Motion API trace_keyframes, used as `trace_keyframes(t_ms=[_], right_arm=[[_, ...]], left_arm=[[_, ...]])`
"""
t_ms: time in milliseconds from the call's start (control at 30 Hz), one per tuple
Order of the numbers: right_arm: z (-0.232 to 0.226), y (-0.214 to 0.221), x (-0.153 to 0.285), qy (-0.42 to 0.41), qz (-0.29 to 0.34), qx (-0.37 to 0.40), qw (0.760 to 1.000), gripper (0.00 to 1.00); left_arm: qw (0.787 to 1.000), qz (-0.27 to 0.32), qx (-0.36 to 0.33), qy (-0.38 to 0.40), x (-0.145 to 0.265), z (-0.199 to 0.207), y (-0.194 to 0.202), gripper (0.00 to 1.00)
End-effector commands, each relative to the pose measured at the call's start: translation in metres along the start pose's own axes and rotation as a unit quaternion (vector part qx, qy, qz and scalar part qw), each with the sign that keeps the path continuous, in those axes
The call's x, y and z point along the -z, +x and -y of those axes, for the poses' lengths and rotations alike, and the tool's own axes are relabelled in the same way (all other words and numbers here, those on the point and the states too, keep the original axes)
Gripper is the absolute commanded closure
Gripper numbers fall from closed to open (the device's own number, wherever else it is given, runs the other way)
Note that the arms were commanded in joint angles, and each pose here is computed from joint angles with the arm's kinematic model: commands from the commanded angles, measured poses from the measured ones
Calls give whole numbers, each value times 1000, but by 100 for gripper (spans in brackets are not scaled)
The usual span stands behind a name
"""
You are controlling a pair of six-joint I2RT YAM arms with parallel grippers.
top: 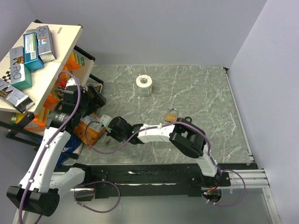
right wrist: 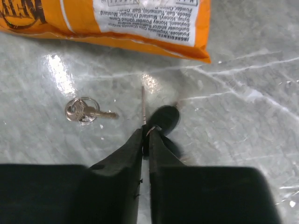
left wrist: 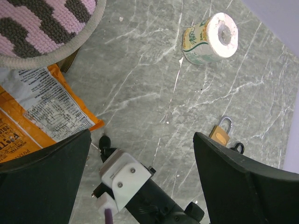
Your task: Unlock with the key
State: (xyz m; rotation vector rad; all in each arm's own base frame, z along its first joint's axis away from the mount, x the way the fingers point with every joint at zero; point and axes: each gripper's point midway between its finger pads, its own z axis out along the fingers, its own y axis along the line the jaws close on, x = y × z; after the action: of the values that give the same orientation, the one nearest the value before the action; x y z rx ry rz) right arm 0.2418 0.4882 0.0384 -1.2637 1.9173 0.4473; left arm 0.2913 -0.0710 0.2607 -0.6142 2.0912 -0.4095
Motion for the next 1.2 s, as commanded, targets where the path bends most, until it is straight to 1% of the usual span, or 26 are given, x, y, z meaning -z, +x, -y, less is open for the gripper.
trace_keyframes(t_ms=[0,33,100,133,167,200,267,300,333,367,400,433,467,500,567,633,667,700,767,833,867,933,967,1000,1133,1167], right_arm=[[15,13,6,39,-34,-3,999,98],[18,8,12,46,-32,-14,998,100],[28,7,20,53,-31,-33,998,100],[28,-3,31,45,-18,-52,997,100],[31,-5,36,44,-16,-60,997,100],[39,0,41,44,-19,-91,995,100],[42,-13,60,21,-2,-116,993,100],[51,-8,66,21,-5,-142,990,100],[51,-20,80,-1,12,-156,988,100],[53,-16,86,-9,9,-169,985,100],[67,-17,93,-6,14,-198,980,100],[68,-28,109,-24,31,-210,977,100],[72,-25,115,-28,30,-223,974,100],[87,-31,130,-25,44,-246,968,100],[94,-30,146,-32,47,-270,961,100],[108,-34,171,-23,63,-302,951,100],[110,-29,178,-21,63,-313,948,100],[113,-39,196,-18,87,-324,942,100],[125,-32,211,-1,100,-344,934,100],[132,-44,238,4,141,-360,922,100],[138,-39,244,11,149,-370,917,100],[137,-54,265,-2,194,-380,904,100],[138,-52,268,-7,201,-388,899,100],[133,-59,277,-25,217,-398,891,100],[126,-81,296,-66,269,-412,868,100],[126,-86,300,-70,281,-413,863,100]], left_arm=[[1000,18,-2,21,7,10,-10,4],[1000,18,-2,22,7,10,-10,4],[1000,16,-4,25,7,11,-10,4],[999,17,-5,27,6,12,-10,4],[999,18,-8,31,7,13,-11,4],[999,16,-10,34,7,15,-11,4],[999,14,-19,49,8,20,-11,4],[998,13,-23,58,9,23,-10,4],[997,5,-27,75,10,28,-7,4],[996,10,-35,86,10,32,-9,4],[994,7,-42,97,10,34,-7,4],[991,-1,-53,121,13,43,-2,4],[988,2,-69,136,13,50,-2,4],[984,-5,-83,157,16,58,4,4],[974,-23,-101,201,21,75,10,4],[966,-23,-96,238,25,90,10,4],[958,-39,-91,267,29,98,18,4],[952,-33,-89,290,32,106,15,4],[941,-51,-82,323,39,115,22,4],[938,-62,-72,334,40,120,24,4],[937,-68,-60,337,41,124,23,4],[927,-85,-53,361,43,134,26,4],[921,-95,-49,376,45,139,27,4],[909,-115,-48,397,49,145,33,4],[872,-142,-35,467,64,163,39,4],[868,-148,-19,475,65,166,38,4]])
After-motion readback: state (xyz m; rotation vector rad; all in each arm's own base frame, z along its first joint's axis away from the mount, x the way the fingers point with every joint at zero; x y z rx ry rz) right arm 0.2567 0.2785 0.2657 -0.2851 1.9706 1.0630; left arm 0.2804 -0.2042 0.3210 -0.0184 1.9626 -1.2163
